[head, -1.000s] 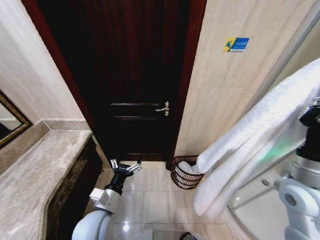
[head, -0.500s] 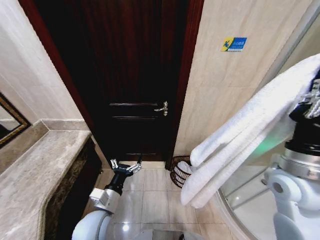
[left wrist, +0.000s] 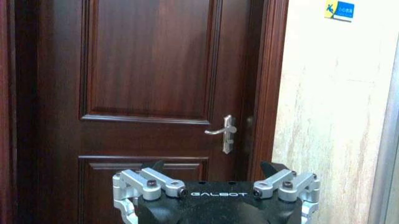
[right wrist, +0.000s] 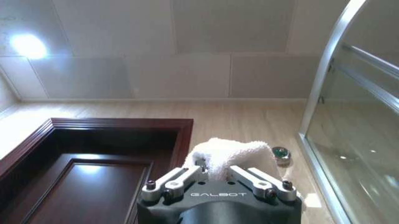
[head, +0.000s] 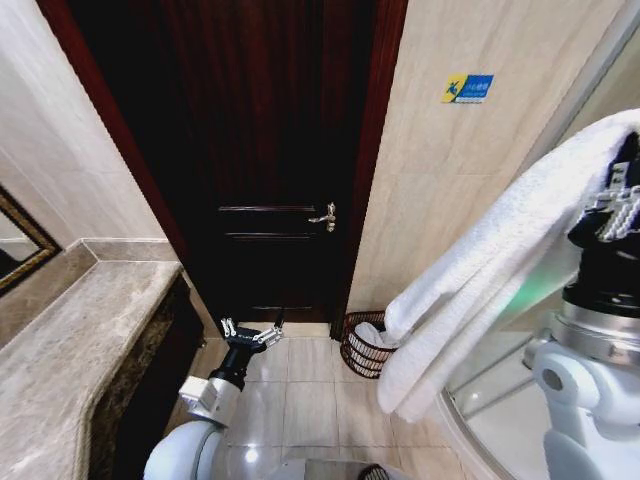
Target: Discard the used towel into the hamper.
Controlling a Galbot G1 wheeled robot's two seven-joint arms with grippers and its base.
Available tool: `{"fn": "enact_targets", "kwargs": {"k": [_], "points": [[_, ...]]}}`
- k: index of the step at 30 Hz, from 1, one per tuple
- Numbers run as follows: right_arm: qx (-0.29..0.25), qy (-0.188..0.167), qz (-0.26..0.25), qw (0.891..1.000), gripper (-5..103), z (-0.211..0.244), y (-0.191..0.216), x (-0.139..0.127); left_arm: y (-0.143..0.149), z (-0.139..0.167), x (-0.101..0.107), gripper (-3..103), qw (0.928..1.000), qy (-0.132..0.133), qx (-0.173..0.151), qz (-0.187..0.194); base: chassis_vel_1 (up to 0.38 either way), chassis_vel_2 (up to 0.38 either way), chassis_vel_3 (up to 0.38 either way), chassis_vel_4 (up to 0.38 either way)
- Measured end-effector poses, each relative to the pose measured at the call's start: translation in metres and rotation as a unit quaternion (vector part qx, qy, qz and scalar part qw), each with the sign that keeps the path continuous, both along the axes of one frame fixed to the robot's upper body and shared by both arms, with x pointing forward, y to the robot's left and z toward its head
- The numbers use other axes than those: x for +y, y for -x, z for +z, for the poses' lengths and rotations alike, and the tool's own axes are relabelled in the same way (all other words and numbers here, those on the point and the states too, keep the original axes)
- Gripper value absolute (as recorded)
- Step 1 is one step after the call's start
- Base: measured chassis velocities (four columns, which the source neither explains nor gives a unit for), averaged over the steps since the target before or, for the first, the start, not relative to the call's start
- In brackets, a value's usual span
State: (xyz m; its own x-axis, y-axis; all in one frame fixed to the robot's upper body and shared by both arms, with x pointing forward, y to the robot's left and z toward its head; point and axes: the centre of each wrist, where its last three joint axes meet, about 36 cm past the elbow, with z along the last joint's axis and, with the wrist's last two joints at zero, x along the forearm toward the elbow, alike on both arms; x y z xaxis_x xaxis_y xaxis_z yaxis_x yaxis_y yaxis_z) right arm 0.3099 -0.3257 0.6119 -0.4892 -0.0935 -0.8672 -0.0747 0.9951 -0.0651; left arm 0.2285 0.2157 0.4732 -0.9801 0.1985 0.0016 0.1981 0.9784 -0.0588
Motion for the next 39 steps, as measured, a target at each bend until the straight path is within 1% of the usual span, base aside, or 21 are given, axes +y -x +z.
{"fn": "enact_targets", "kwargs": {"k": [7,22,39], "points": [[-0.001,-0.004,-0.01,1.0,5,0.001,0.006,-0.006,0.0,0.0,0.0,100,1.0,0.0,0.0,0.0,0.0,0.0,0.0,0.0],[-0.008,-0.004,0.0,1.0,5,0.004,0.014,-0.004,0.0,0.0,0.0,100,1.0,0.0,0.0,0.0,0.0,0.0,0.0,0.0],[-0.004,-0.005,-0.005,1.0,5,0.003,0.01,-0.009,0.0,0.0,0.0,100,1.0,0.0,0.0,0.0,-0.106,0.107,0.111,-0.102]]}}
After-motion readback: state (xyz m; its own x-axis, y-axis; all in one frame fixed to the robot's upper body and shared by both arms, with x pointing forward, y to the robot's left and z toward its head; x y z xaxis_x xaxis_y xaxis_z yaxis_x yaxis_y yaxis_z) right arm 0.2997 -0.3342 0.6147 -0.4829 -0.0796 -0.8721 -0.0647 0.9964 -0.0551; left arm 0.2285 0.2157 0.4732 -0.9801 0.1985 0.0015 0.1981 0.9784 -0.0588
